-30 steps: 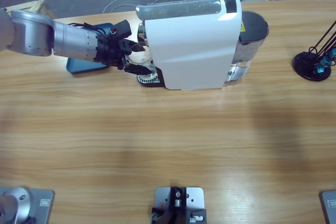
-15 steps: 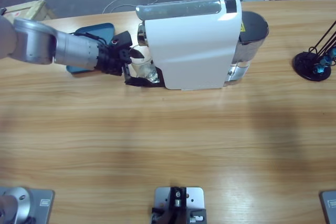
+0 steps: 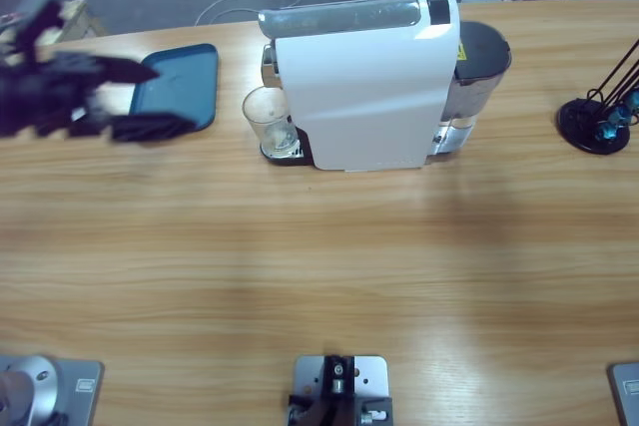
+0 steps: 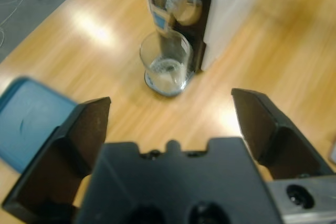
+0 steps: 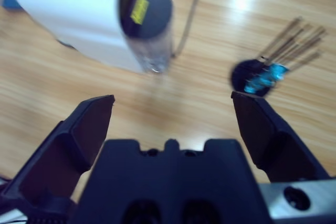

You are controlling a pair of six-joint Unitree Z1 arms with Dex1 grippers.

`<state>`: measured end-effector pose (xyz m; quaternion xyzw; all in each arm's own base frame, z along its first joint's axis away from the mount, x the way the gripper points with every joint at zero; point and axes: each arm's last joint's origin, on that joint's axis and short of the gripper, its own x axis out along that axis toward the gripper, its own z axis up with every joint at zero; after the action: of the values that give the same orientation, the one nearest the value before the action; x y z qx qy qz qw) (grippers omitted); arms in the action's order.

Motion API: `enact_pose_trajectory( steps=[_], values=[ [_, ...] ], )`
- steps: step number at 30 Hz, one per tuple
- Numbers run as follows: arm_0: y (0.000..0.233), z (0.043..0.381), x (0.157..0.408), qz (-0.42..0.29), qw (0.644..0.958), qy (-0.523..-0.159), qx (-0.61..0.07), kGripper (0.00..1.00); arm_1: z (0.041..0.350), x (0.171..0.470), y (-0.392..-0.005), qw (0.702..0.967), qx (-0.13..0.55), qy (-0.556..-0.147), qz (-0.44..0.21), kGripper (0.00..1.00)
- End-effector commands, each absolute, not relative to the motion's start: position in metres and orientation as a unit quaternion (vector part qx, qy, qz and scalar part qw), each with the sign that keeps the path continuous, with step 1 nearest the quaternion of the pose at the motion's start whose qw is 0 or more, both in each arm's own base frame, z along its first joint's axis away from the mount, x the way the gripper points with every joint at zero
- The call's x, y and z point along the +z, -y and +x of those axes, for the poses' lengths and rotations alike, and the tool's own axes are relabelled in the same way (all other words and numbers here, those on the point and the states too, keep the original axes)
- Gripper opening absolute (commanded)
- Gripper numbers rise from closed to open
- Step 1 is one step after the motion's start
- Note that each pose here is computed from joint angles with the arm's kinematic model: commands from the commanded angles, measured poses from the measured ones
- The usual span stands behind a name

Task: Pour coffee

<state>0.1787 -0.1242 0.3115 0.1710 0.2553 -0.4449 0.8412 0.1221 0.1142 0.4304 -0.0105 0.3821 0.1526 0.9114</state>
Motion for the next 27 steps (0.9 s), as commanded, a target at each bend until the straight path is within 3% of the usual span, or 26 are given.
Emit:
enact_pose_trajectory(
  steps=[1, 5, 10, 20, 27],
  values=[
    [0.097, 0.126, 0.315, 0.158, 0.842, -0.292, -0.426, 0.997, 0.266, 0.444, -0.195, 0.884, 0.173, -0.429, -0.058, 0.005],
    [0.100, 0.127, 0.308, 0.163, 0.835, -0.302, -0.429, 0.998, 0.317, 0.427, -0.232, 0.877, 0.151, -0.449, -0.081, 0.000],
    [0.099, 0.128, 0.300, 0.172, 0.836, -0.318, -0.413, 1.000, 0.348, 0.405, -0.248, 0.858, 0.150, -0.485, -0.083, 0.000],
    [0.103, 0.135, 0.292, 0.175, 0.830, -0.334, -0.411, 1.000, 0.358, 0.384, -0.250, 0.835, 0.150, -0.523, -0.085, 0.000],
    [0.107, 0.142, 0.288, 0.177, 0.829, -0.339, -0.407, 1.000, 0.350, 0.385, -0.254, 0.824, 0.167, -0.534, -0.084, 0.000]
  ],
)
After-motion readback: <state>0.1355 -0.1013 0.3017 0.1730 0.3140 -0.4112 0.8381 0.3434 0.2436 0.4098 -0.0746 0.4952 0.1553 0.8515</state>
